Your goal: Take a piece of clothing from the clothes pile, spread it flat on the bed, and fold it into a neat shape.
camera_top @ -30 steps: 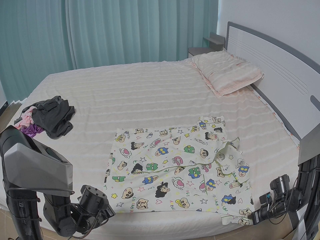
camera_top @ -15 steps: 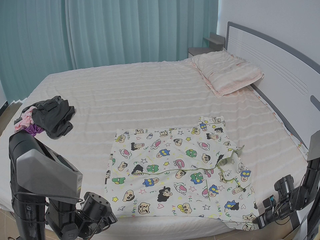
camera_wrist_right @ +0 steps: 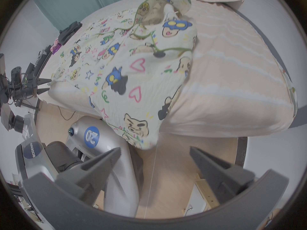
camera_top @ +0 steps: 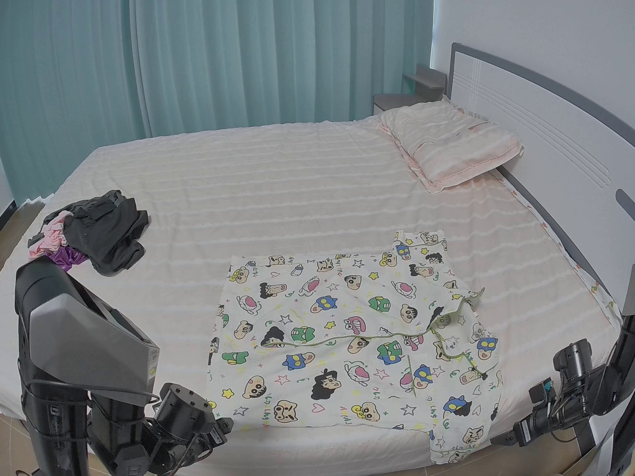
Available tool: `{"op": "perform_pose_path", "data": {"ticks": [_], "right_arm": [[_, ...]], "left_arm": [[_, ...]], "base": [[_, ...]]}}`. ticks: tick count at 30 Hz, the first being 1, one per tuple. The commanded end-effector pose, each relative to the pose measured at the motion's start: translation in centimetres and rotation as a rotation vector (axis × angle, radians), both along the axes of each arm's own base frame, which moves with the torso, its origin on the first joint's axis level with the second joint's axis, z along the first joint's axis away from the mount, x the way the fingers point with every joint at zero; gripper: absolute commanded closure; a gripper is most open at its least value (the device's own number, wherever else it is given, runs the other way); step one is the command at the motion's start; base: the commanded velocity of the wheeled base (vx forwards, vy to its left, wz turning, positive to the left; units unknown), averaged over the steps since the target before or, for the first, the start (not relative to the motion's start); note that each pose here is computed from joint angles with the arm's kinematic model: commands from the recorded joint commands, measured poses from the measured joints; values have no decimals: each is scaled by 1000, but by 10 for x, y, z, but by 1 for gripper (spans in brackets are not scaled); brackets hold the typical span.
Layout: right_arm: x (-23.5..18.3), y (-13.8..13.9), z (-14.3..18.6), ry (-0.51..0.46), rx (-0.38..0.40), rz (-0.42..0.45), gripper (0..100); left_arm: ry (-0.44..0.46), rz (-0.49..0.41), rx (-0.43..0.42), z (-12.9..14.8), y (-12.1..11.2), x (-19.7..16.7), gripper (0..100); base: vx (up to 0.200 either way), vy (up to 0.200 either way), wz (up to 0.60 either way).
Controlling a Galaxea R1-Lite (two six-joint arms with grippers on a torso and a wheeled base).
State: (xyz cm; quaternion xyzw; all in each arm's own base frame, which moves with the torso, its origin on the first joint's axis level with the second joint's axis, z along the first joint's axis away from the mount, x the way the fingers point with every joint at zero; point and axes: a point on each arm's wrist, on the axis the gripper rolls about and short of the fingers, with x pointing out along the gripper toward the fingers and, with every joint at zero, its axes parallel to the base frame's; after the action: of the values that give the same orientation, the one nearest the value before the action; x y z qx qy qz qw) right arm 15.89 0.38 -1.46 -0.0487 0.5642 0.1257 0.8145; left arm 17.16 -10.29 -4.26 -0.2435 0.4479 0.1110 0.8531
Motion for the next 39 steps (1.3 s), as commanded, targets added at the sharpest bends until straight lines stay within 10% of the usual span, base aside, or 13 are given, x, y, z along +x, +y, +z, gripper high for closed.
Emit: {"op": "perform_pose_path", "data": {"ticks": [1, 18, 39], "right_arm": [[-1, -9, 32, -199, 32, -49, 0], [170, 23, 81, -476, 542, -615, 0], [214, 33, 70, -423, 528, -843, 0]], "left_arm": [[-99, 69, -83, 28, 14, 1, 0], [-449, 226, -674, 127, 73, 6, 0], [-404, 271, -751, 124, 69, 10, 0]], "base": [[0, 0, 0], [0, 0, 0], [0, -57, 0]]}}
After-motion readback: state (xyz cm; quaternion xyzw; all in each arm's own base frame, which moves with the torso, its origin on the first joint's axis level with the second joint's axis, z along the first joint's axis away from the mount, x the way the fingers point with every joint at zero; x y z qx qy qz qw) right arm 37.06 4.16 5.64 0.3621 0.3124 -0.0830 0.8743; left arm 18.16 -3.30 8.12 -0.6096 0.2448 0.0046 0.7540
